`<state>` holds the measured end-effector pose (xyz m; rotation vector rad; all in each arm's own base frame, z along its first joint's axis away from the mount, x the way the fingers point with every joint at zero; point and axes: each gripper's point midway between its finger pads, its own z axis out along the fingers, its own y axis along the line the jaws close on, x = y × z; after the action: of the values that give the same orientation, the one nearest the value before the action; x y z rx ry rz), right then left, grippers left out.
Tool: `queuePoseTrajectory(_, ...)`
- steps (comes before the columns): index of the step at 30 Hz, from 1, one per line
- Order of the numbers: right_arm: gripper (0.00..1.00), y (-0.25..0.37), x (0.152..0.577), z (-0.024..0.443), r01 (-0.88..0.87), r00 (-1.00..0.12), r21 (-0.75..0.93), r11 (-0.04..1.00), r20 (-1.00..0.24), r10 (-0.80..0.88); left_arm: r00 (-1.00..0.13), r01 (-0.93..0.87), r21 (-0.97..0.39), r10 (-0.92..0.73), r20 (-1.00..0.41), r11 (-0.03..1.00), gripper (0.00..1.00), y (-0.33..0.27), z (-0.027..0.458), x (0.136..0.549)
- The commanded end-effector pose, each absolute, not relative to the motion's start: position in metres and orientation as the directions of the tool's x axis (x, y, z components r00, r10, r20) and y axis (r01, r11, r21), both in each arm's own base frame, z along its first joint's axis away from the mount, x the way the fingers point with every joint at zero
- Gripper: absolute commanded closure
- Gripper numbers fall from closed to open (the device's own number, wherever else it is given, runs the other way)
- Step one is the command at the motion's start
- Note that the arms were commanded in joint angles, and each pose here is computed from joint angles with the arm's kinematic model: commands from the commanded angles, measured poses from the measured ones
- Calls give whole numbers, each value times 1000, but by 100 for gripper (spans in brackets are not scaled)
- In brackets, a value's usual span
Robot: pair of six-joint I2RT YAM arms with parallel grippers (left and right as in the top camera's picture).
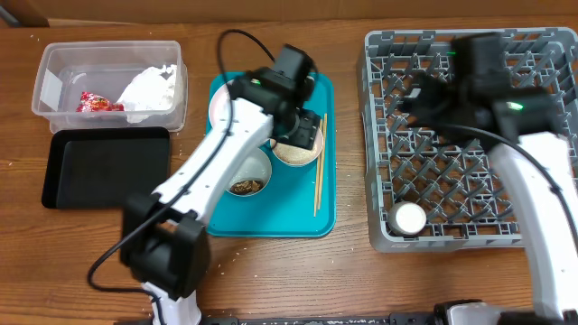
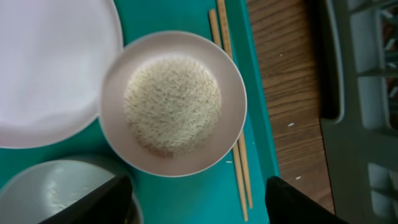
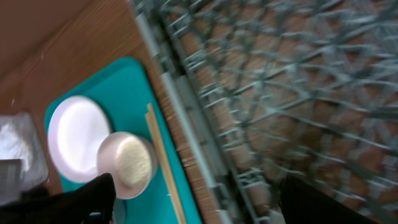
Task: Sort waste into correct bins and load items into the dishwasher
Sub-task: 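Grasp the pink rice bowl rim with the left gripper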
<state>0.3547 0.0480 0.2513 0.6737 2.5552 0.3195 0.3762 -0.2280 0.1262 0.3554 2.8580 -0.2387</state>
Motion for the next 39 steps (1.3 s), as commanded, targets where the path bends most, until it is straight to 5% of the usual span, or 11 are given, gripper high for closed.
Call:
queuePoseTrajectory(1,12,24,346,264,411,-751,311,857,-417,512,-973,89,-56,75,-217,994,29,-235,94,374)
queuePoseTrajectory(7,12,7,329,254,442,-775,256,860,-373,509,-981,102,-23,97,-168,995,37,-244,62,370)
queuePoseTrajectory(15,11,5,327,253,446,-777,242,861,-371,507,-874,446,11,438,-208,895,60,-259,47,383)
queuePoseTrajectory(21,11,5,325,252,446,-783,236,863,-364,505,-783,615,-20,607,-136,788,59,-263,27,368)
queuePoseTrajectory(26,11,5,324,252,447,-784,235,863,-362,505,-765,640,-17,634,-111,768,60,-261,16,367)
queuePoseTrajectory(31,11,5,324,252,447,-784,235,863,-362,505,-765,640,-17,634,-116,769,86,-263,14,368)
queuePoseTrajectory(39,10,5,324,252,447,-784,235,863,-362,505,-789,608,-21,602,-122,793,87,-265,26,371)
